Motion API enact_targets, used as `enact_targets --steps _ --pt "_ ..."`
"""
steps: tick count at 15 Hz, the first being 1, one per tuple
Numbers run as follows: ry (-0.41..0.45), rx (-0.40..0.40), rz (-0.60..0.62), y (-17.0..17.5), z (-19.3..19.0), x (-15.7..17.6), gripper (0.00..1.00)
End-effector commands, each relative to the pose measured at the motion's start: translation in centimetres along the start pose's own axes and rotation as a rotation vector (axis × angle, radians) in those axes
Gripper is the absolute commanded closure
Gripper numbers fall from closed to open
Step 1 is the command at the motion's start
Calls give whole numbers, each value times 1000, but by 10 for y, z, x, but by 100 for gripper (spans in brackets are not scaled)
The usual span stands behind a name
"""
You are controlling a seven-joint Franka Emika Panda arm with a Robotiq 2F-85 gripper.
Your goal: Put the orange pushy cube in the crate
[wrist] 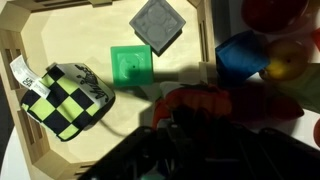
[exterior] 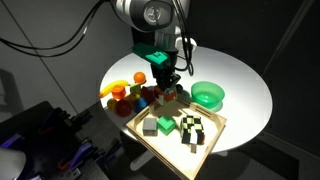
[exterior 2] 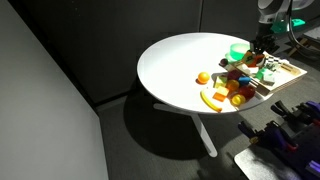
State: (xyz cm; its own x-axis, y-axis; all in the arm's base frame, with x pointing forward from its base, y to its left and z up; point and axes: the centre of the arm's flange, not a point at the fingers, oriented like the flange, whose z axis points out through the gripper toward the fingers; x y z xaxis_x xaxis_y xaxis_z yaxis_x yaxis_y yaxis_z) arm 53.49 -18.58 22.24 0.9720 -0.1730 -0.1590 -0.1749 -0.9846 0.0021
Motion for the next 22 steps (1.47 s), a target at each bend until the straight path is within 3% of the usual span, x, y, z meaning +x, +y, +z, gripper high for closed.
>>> enact_targets --steps 1,12,13,15,19,22 --pt "-13 25 3 5 10 -1 92" --pt "-23 33 35 21 15 0 92" --pt "-23 33 36 21 15 0 42" --pt "-22 31 33 21 15 0 34" --pt "-20 28 27 19 15 0 3" --pt "-20 27 22 18 15 0 0"
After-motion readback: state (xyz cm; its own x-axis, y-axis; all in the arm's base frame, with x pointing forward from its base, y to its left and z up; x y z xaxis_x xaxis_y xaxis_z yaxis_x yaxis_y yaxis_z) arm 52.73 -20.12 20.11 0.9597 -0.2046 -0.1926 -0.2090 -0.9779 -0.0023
